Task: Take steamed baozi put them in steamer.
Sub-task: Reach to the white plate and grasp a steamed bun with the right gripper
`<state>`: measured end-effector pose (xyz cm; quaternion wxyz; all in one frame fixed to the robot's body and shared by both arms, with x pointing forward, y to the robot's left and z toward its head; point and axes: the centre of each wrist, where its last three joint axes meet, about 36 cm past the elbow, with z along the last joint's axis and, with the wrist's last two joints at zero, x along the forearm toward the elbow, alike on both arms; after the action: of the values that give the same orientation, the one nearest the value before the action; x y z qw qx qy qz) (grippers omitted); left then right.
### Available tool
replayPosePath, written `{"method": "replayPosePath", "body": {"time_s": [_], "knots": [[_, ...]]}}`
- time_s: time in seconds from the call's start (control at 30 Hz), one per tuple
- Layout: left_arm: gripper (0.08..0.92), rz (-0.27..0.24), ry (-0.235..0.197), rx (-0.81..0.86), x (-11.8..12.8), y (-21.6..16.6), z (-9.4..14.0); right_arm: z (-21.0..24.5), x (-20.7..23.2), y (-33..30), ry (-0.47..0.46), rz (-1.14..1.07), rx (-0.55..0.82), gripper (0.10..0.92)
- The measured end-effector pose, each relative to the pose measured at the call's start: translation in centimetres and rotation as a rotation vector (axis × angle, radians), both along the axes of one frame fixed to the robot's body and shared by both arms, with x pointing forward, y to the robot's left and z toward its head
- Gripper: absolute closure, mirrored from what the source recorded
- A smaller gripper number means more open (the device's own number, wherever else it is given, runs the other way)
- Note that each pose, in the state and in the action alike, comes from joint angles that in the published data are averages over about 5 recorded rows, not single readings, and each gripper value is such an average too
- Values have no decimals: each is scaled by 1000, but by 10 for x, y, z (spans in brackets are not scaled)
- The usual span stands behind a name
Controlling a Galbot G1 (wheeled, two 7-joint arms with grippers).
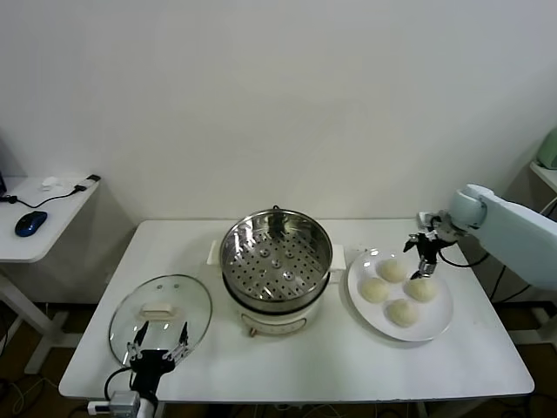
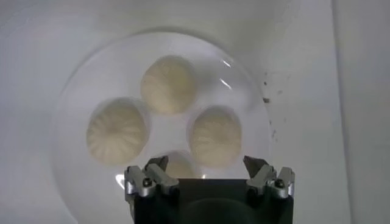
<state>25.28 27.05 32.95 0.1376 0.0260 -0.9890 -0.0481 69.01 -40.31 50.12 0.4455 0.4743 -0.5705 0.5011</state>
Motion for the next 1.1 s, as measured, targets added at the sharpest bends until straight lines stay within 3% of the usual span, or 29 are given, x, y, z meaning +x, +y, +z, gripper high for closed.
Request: {"method": "replayPosePath", "body": {"time_s": [0.6,0.9,1.1], "knots": [[177,0,2,-1,-2,1,-9,-46,19,21,6,-51,-21,202],[177,1,4,0,-5,-1,-8,-45,20,20,0,-63,-21,379],[177,0,2,5,-6,-3,-6,-15,23,26,-25,-34,-1,402]]}}
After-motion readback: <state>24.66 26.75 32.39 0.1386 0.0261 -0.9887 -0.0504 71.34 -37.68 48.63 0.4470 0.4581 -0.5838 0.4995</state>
